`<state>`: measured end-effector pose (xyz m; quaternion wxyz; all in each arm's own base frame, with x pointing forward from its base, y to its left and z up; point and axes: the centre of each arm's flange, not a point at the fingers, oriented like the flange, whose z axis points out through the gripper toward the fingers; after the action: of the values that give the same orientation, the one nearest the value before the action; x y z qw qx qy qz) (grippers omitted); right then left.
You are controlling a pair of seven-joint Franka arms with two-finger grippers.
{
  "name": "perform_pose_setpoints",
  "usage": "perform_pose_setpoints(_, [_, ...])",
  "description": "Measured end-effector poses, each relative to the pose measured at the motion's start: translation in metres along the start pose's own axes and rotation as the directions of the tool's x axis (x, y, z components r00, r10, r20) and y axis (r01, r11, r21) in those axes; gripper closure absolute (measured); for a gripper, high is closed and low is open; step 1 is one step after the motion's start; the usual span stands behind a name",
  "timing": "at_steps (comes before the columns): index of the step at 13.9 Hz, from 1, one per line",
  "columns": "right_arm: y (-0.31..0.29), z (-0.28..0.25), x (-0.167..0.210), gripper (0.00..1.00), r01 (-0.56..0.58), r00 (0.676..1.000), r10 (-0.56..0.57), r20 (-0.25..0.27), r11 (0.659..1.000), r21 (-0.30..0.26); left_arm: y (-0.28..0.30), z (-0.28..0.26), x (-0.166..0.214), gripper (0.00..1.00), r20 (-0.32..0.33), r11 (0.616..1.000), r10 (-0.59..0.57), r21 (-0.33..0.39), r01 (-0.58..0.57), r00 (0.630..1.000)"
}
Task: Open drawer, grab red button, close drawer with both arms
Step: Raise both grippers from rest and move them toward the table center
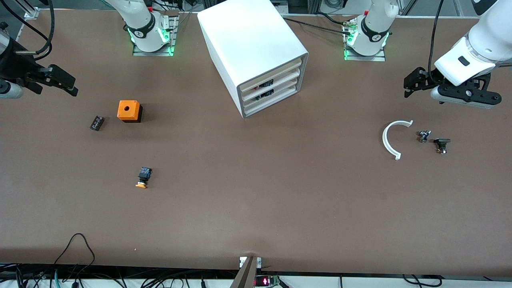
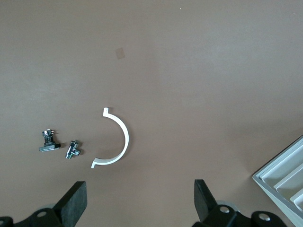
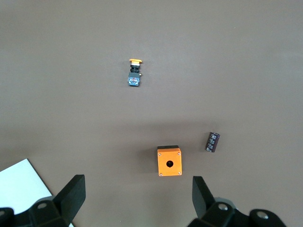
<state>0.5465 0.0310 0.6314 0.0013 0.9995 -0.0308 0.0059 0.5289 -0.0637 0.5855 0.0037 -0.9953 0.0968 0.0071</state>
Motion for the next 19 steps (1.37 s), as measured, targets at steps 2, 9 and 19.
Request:
perform_pose_setpoints(2, [0.000,0.000,-0.001,0.00,0.000,1.000,0.000,0.005,1.000,-0.001,0.000,0.000,0.000,0.00,0.000,1.000,0.000,0.000,0.000,1.000])
perform_pose_setpoints(9, [0.001,0.009,-0.004,0.00,0.000,0.998,0.000,0.062,1.000,-0.007,0.001,0.000,-0.003,0.00,0.023,1.000,0.001,-0.002,-0.001,1.000])
perform_pose_setpoints(19, [-0.004,0.090,0.034,0.00,0.007,0.986,-0.004,0.166,1.000,-0.018,0.033,0.023,-0.036,0.00,0.325,0.949,0.066,-0.312,0.041,0.943])
